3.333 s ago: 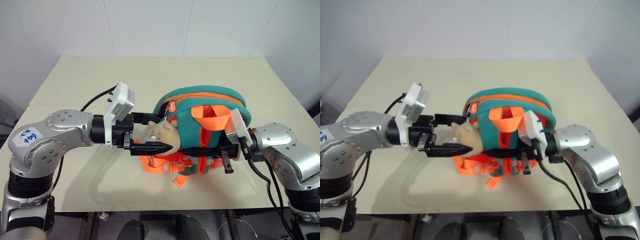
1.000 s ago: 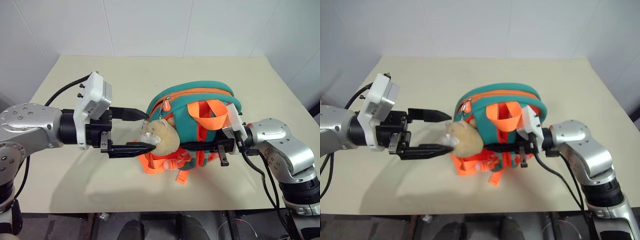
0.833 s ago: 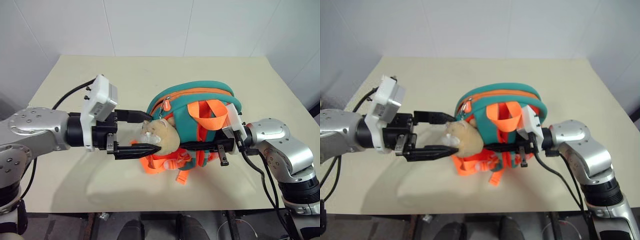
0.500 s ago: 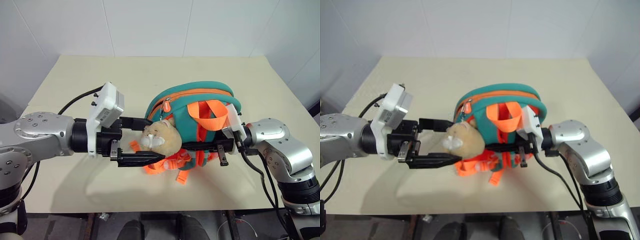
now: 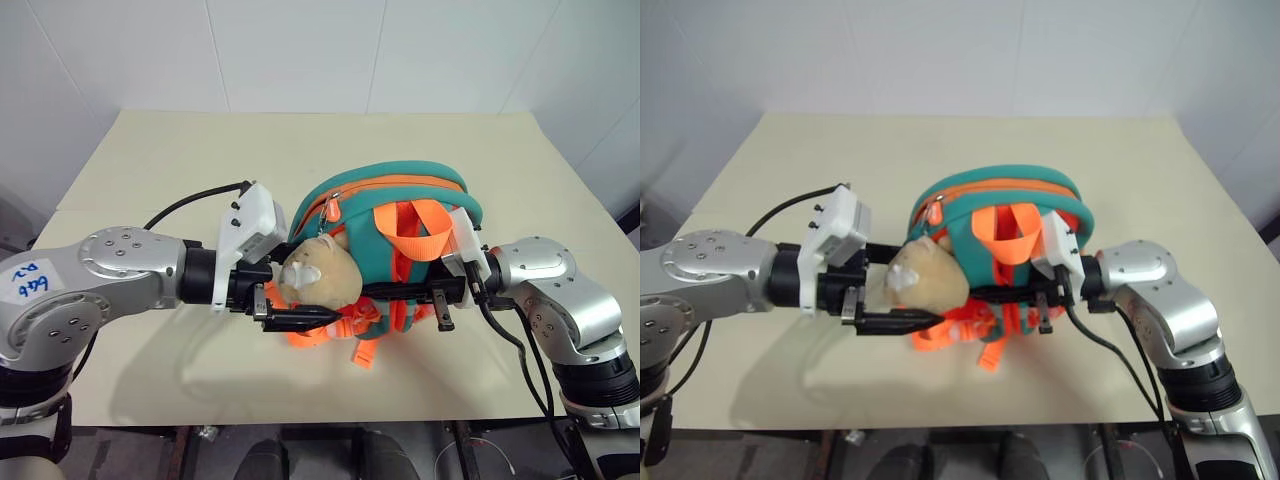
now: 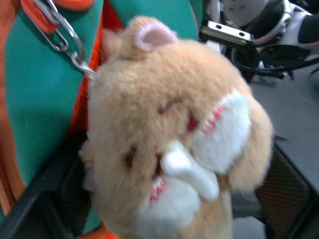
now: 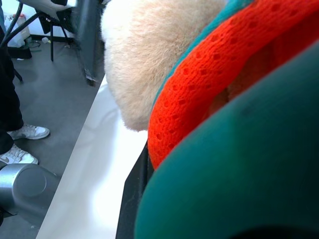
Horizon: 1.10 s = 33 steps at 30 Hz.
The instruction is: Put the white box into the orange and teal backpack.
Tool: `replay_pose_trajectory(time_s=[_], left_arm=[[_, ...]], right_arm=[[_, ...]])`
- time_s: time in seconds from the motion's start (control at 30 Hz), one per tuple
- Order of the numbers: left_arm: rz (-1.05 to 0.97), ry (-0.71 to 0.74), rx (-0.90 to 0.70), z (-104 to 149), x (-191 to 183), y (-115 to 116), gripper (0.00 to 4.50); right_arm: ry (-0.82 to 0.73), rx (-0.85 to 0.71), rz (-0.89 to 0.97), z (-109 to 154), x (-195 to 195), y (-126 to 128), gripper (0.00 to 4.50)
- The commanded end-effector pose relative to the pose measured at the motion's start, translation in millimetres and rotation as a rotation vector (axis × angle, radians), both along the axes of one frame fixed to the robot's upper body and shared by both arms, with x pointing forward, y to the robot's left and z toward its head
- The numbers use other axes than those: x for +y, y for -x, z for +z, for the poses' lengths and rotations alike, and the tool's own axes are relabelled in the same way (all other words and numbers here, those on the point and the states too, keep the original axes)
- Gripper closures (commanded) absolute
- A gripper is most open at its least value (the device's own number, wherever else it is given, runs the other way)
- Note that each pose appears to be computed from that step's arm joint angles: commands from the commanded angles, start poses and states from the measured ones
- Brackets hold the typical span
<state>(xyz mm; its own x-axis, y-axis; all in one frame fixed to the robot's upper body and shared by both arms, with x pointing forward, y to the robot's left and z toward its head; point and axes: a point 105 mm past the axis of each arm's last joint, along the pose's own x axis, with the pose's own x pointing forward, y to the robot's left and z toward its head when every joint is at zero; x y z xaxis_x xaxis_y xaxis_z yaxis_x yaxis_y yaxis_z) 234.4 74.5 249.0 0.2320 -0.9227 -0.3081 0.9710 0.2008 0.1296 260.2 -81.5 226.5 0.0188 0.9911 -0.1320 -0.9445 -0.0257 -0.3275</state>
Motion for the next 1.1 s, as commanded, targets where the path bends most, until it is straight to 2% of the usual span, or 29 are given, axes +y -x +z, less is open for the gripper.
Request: replay_pose_trajectory(time_s=[0.03,0.2,0.33,0.6,0.77,0.93,1.1], left_arm=[[-0.015,0.031,-0.074,14.5,-4.3,2.1,1.55],[-0.011,0.035,-0.068,15.7,-1.7,2.1,2.89],[-0.038,0.061,-0.077,26.3,5.7,8.7,3.35],[-0.027,0.038,-0.109,44.2,34.3,12.6,3.38],[0.037,-0.086,-0.098,38.7,67.1,3.6,3.38],[0.036,-0.148,-0.09,33.3,84.8,-1.1,3.38],[0.081,-0.298,-0.085,19.5,120.7,-26.1,3.38]], right_arm=[[-0.014,-0.053,0.019,9.6,3.1,4.0,4.0],[-0.012,-0.054,0.016,9.4,2.9,4.0,4.0],[-0.009,-0.053,0.013,8.9,1.6,4.7,4.0],[0.002,-0.043,0.007,5.9,-1.3,5.5,4.0],[0.003,-0.03,-0.005,3.2,-3.1,4.2,4.0],[0.003,-0.024,-0.009,1.8,-3.2,3.7,4.0],[0.012,-0.01,-0.022,-0.9,-4.0,1.2,4.0]])
